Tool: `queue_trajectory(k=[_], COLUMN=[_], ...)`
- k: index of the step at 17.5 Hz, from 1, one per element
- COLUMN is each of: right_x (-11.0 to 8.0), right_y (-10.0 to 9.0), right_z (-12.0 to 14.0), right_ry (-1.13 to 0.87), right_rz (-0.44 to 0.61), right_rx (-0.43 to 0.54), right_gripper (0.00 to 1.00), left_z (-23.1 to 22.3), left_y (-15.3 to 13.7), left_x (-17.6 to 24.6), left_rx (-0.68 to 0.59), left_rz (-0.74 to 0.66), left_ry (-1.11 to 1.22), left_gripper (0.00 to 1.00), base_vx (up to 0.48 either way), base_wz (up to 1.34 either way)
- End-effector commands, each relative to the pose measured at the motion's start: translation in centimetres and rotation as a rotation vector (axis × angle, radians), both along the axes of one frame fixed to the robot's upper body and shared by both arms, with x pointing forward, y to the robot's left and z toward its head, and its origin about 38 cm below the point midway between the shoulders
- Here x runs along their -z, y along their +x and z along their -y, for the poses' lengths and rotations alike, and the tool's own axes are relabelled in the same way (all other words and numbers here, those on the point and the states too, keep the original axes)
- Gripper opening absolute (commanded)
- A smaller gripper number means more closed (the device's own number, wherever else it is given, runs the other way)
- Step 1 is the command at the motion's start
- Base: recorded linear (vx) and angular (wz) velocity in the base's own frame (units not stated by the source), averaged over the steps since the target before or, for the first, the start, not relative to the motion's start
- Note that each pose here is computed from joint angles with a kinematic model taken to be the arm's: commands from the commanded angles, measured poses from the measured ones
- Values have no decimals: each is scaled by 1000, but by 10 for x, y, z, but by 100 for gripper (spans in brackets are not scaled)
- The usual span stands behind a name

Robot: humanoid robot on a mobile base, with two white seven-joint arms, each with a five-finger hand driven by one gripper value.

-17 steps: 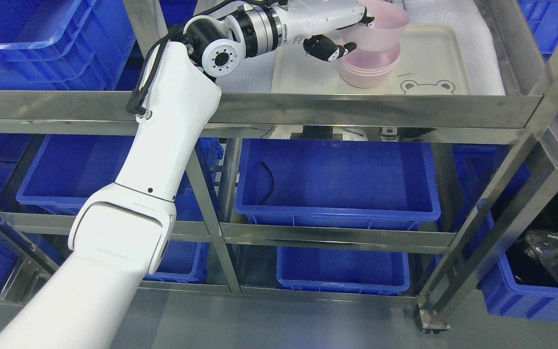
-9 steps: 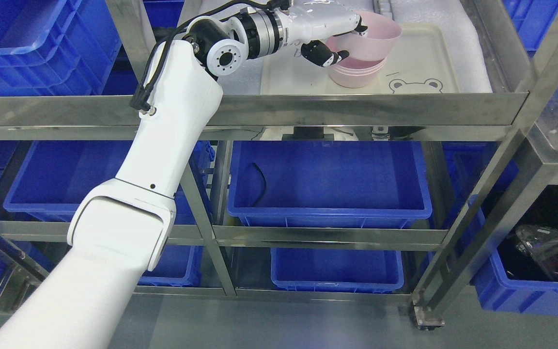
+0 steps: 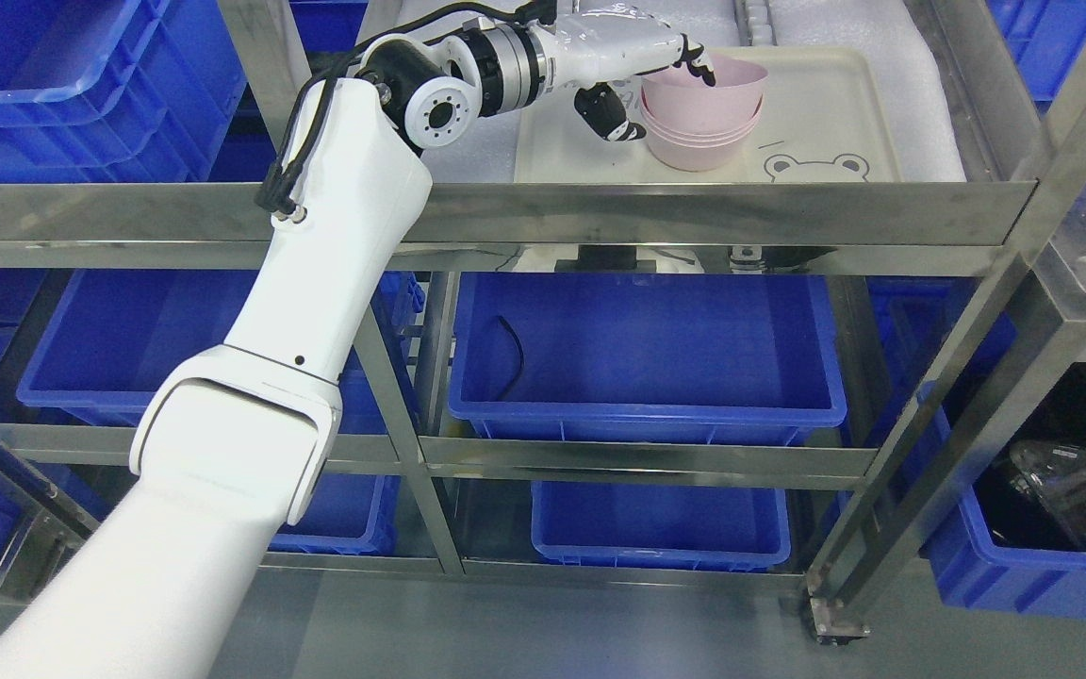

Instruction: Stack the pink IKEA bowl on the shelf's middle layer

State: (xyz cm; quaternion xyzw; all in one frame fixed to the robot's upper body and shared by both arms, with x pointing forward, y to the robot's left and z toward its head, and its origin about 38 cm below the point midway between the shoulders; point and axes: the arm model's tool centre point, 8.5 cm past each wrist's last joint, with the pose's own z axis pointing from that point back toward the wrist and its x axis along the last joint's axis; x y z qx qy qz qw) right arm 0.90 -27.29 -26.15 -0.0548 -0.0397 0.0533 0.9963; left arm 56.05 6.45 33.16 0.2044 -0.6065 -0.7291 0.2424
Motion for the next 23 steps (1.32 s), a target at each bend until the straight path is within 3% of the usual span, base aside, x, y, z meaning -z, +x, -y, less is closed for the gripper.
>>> queue_trajectory(k=[1, 4, 6, 9, 12, 15, 20, 23], right_x=[-1, -1, -1, -1, -1, -1, -1, -1], right_y=[-9, -9, -9, -9, -9, -9, -9, -9], right_z=[11, 11, 11, 11, 11, 11, 11, 11], right_ry=[-16, -16, -16, -16, -16, -16, -16, -16], right_rz=[-6, -6, -6, -6, -6, -6, -6, -6], right_rx=[0, 0, 0, 0, 0, 0, 0, 0], right_gripper=[100, 100, 100, 100, 100, 100, 100, 100], left_z=[-41, -62, -60, -21, 58, 102, 94, 69], left_y=[10, 0, -13, -45, -109, -176, -229, -234], left_x=[-43, -75, -67, -45, 25, 107, 169, 201], left_rx=[-73, -21, 64, 248, 387, 482, 629, 542], left_rz=[41, 16, -103, -225, -290, -471, -550, -602], left_ry=[-147, -393, -603, -728, -771, -707, -693, -755], left_gripper=[84, 90, 97, 99, 100, 100, 100, 100], base_vx=[0, 0, 0, 0, 0, -1, -2, 0], base_wz=[0, 0, 0, 0, 0, 9, 11, 0])
